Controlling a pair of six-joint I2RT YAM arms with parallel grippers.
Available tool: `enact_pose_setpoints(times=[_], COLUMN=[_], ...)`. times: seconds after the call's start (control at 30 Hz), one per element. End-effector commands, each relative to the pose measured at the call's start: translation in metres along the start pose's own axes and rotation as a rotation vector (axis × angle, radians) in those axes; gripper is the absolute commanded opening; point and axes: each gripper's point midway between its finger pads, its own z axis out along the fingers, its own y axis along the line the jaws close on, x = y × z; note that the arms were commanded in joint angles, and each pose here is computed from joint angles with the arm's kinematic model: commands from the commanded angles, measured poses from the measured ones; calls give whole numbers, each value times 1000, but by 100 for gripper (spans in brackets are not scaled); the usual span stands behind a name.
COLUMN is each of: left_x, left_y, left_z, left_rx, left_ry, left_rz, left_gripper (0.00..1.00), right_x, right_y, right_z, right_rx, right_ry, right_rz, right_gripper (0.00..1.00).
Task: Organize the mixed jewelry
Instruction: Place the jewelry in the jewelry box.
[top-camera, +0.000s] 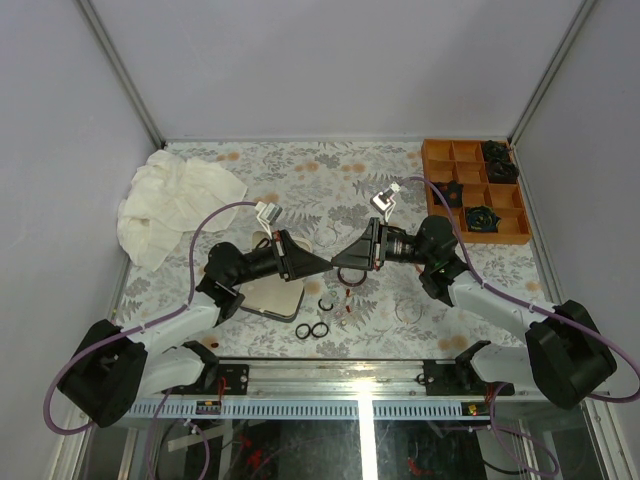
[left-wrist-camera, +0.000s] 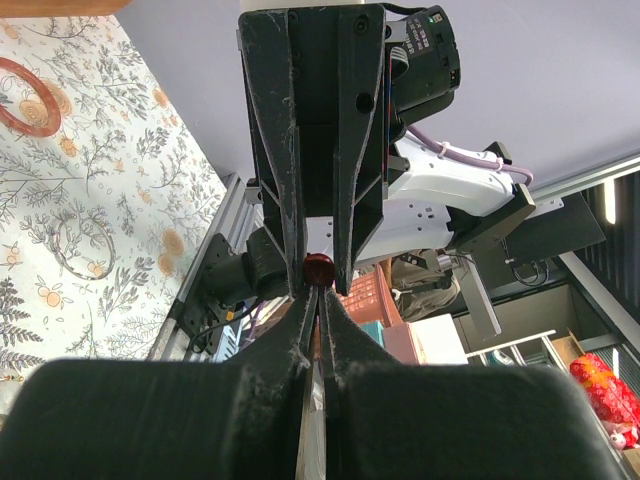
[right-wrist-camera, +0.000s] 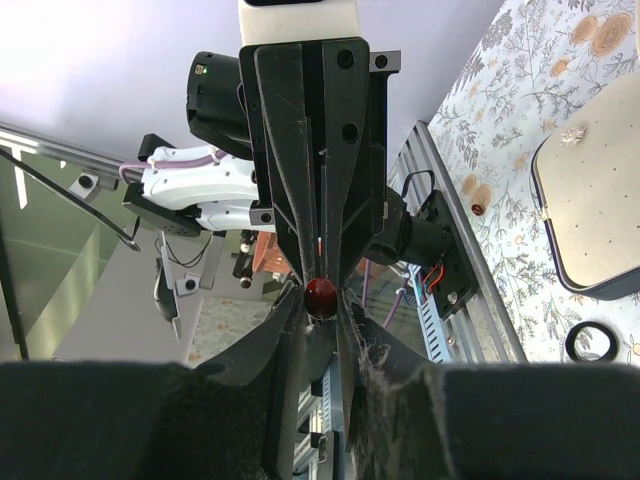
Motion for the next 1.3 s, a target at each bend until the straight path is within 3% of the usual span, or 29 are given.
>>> enact_pose_setpoints(times=[0.0,0.53,1.27], left_x=[-3,-4,-7], left_y=[2,3,1], left_z=[0,0,-2], left_rx=[-1,-15,-38], left_ry=[-12,-15,-25], left_rz=[27,30,50], left_gripper=[0,15,19], right_x=[-7,-8,-7], right_y=[21,15,13], right_z=[4,4,3], right_rx=[-50,-13,-1], right_ry=[-4,-10,-9], right_rz=[-70,-70,-69], right_gripper=[23,23,22])
